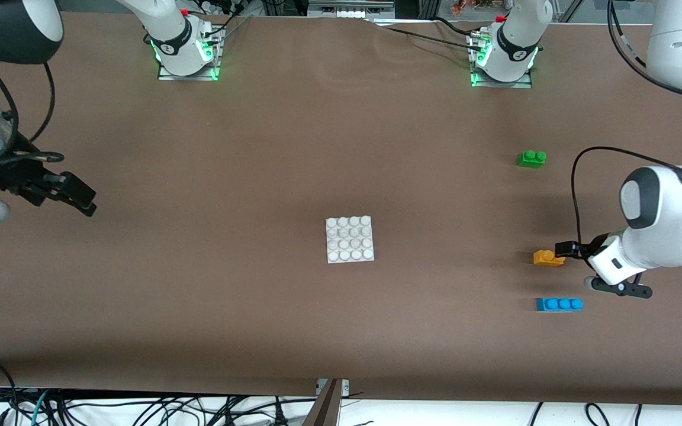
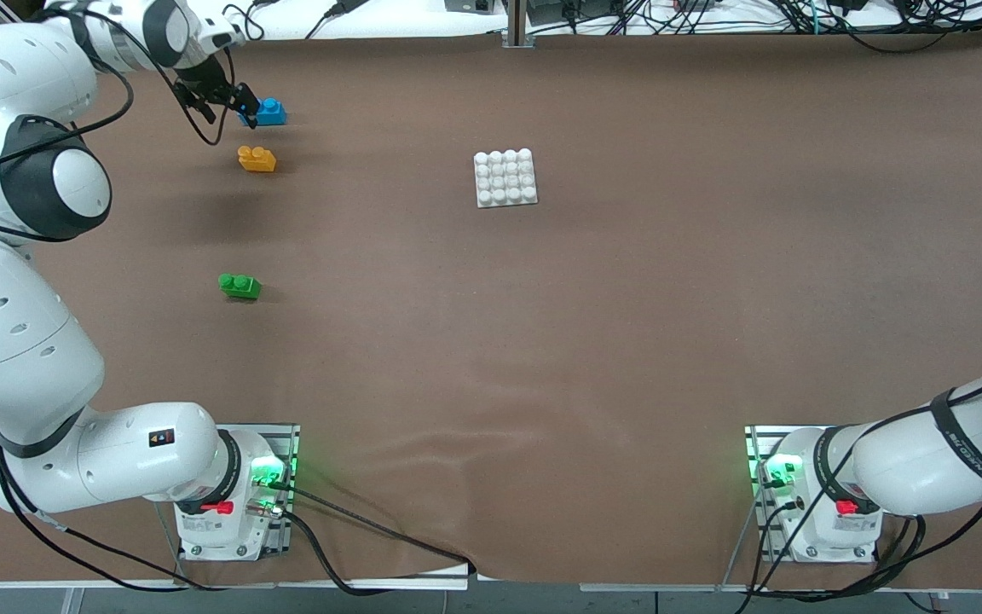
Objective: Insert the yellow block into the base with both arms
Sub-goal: 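Lower the left gripper over the yellow brick and grasp it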
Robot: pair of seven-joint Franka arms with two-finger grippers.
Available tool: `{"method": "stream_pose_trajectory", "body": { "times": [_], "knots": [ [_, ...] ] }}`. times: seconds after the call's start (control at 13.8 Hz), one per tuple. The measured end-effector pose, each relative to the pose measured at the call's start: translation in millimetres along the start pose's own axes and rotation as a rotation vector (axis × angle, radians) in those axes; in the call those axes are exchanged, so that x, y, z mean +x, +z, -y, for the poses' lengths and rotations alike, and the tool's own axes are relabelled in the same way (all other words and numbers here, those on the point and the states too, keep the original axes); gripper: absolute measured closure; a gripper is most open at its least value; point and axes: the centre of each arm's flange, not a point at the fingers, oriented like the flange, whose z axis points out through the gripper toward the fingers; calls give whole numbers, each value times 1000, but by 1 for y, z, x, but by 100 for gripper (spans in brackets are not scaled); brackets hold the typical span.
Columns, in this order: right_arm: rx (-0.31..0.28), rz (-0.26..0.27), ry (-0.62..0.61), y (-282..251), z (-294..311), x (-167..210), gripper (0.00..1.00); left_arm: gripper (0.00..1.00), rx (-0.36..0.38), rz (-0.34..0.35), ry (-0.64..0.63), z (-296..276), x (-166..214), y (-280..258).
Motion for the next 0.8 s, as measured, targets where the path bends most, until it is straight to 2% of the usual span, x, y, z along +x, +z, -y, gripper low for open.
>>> {"method": "stream_pose_trajectory", "body": {
  "times": [0.22, 0.36, 0.8],
  "knots": [
    [-13, 25, -72, 4, -36, 6, 0, 0, 25, -22, 53, -6, -6, 34],
    [-21, 49, -75, 7, -51, 7, 0, 0, 31, -23, 72, -11, -11, 49],
    [-24, 71, -83, 11, -54, 5, 0, 0, 30, -38, 85, -17, -14, 58]
  ]
}}
